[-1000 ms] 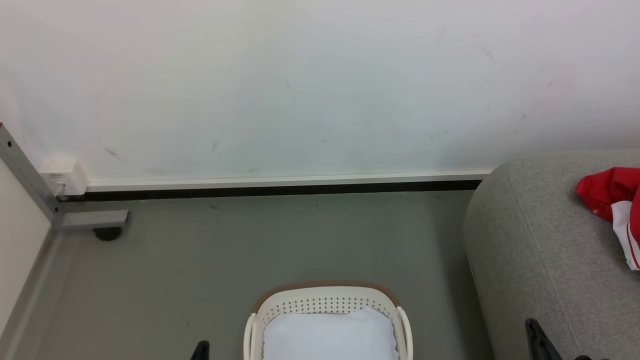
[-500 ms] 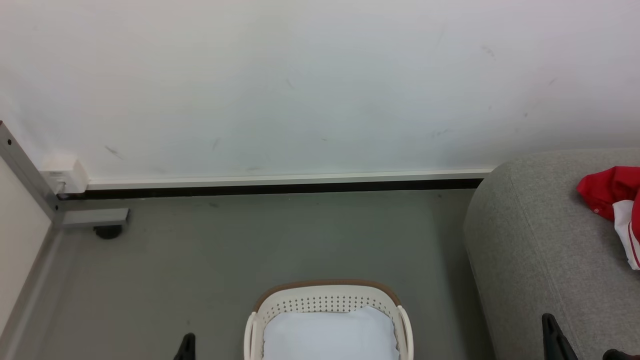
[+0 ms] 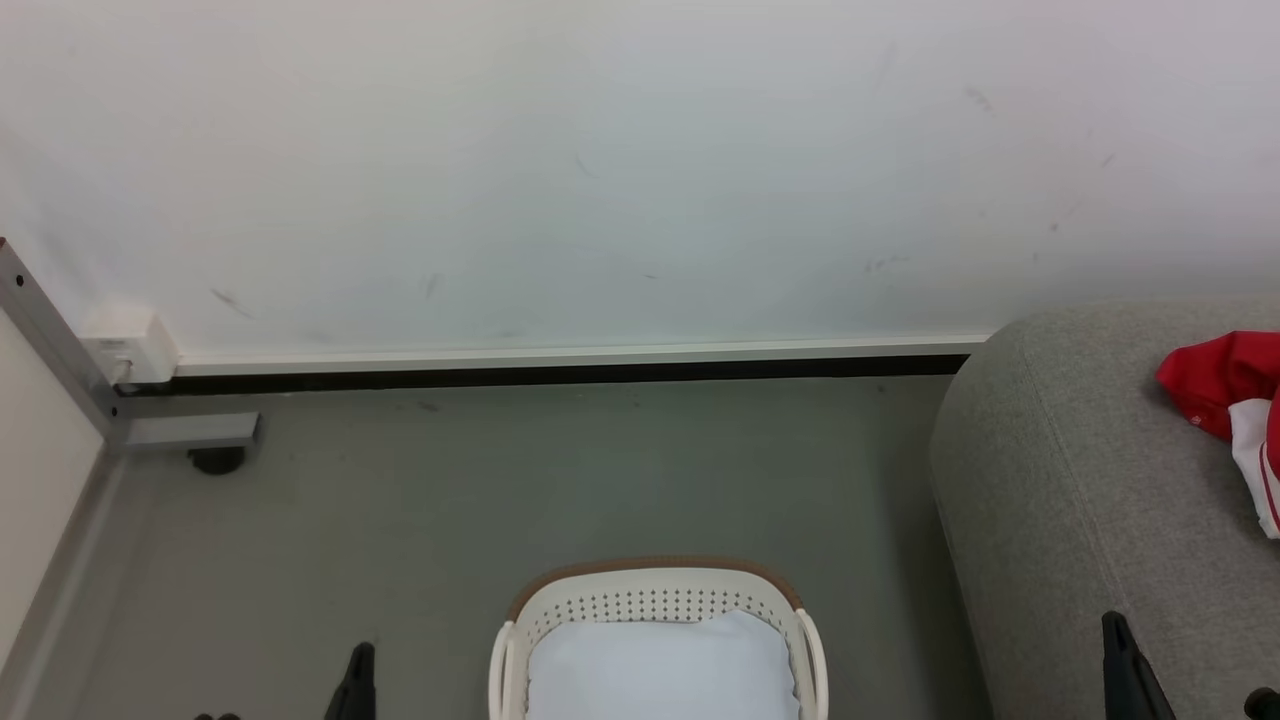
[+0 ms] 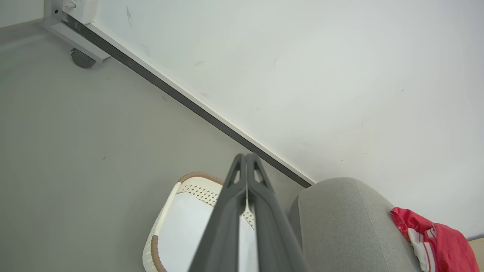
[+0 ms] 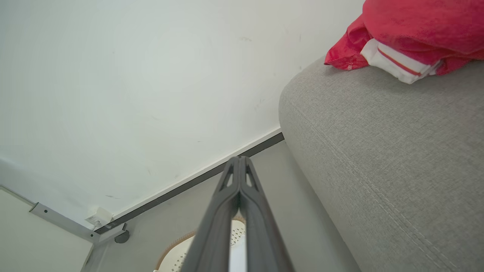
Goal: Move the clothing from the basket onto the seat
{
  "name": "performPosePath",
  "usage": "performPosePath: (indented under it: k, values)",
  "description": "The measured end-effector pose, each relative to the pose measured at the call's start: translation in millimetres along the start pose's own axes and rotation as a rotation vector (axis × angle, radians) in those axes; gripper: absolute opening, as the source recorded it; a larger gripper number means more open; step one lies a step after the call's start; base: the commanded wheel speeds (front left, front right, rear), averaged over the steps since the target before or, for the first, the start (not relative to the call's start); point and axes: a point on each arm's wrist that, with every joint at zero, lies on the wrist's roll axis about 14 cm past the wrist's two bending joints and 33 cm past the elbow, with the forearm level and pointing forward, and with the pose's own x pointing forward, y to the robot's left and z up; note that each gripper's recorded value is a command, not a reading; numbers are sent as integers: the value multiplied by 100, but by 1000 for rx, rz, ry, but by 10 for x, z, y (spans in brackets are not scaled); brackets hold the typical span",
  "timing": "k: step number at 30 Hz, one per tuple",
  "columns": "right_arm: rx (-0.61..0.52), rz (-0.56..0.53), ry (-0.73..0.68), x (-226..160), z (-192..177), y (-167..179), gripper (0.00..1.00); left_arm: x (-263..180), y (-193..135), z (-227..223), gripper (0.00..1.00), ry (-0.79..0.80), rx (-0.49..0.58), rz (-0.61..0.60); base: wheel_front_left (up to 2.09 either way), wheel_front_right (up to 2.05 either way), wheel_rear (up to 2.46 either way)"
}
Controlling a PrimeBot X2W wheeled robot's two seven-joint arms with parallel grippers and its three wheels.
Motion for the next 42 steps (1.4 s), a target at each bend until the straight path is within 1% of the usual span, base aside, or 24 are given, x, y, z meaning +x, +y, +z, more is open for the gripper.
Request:
performPosePath:
  k: [20,42]
  values:
    - [273,-8,-8,87,94,16,0,101,13,135,0,-14,-259,11,0,0,0]
    - [514,17,-11,177,191,81,0,187,-10,268,0,-29,-497,-9,0,0,0]
